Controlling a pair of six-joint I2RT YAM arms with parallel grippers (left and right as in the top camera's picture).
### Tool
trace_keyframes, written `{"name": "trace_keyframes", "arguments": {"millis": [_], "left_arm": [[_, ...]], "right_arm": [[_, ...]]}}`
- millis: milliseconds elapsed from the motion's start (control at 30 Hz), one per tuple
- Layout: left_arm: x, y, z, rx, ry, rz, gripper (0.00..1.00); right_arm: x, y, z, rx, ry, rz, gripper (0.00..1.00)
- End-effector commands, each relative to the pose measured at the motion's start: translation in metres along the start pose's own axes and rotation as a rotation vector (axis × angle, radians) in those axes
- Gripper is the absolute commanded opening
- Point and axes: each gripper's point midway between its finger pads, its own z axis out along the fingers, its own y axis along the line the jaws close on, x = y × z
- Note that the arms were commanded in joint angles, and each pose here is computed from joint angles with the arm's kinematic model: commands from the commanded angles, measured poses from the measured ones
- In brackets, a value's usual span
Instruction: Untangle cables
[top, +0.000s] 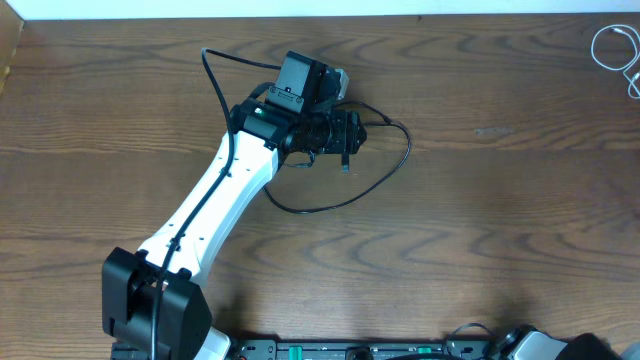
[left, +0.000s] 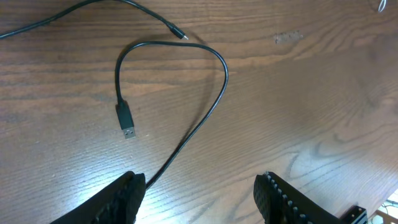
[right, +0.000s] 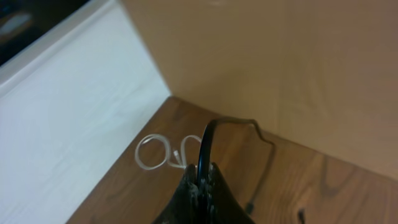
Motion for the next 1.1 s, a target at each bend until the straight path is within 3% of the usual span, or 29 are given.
{"name": "trace_keyframes", "arguments": {"millis": [0,233,433,533,700,800,900,1067], "left_arm": [[-0.002,0.002,-0.001,-0.012,-0.008,0.016,0.62],[-0.002,0.002,-0.001,-0.012,-0.007,0.015,0.62],[-0.002,0.002,-0.001,-0.012,-0.007,0.015,0.61],[-0.002,0.002,-0.001,-0.011,-0.007,0.015,0.61],[-0.002,0.002,-0.001,-0.011,-0.007,0.015,0.61],[-0.002,0.002,-0.001,-0.012,-0.007,0.015,0.62],[-0.002,0.003,-0.001,-0.015,-0.008,0.015,0.62],[-0.007,0.013,-0.002,-0.075,-0.033,0.015,0.62]], "right_arm": [[0.001,-0.02,0.017,0.068,0.011,0.075,0.01],[0.024,-0.054,0.083,0.194,0.078,0.077,0.01],[0.076,-0.07,0.151,0.238,0.219,0.086,0.03],[0.109,-0.074,0.176,0.234,0.311,0.085,0.22],[0.144,-0.073,0.192,0.207,0.421,0.094,0.72],[0.148,-0.063,0.191,0.147,0.449,0.109,0.88],[0.152,-0.042,0.182,0.037,0.502,0.138,0.95],[0.172,0.009,0.159,-0.24,0.65,0.153,0.95]]}}
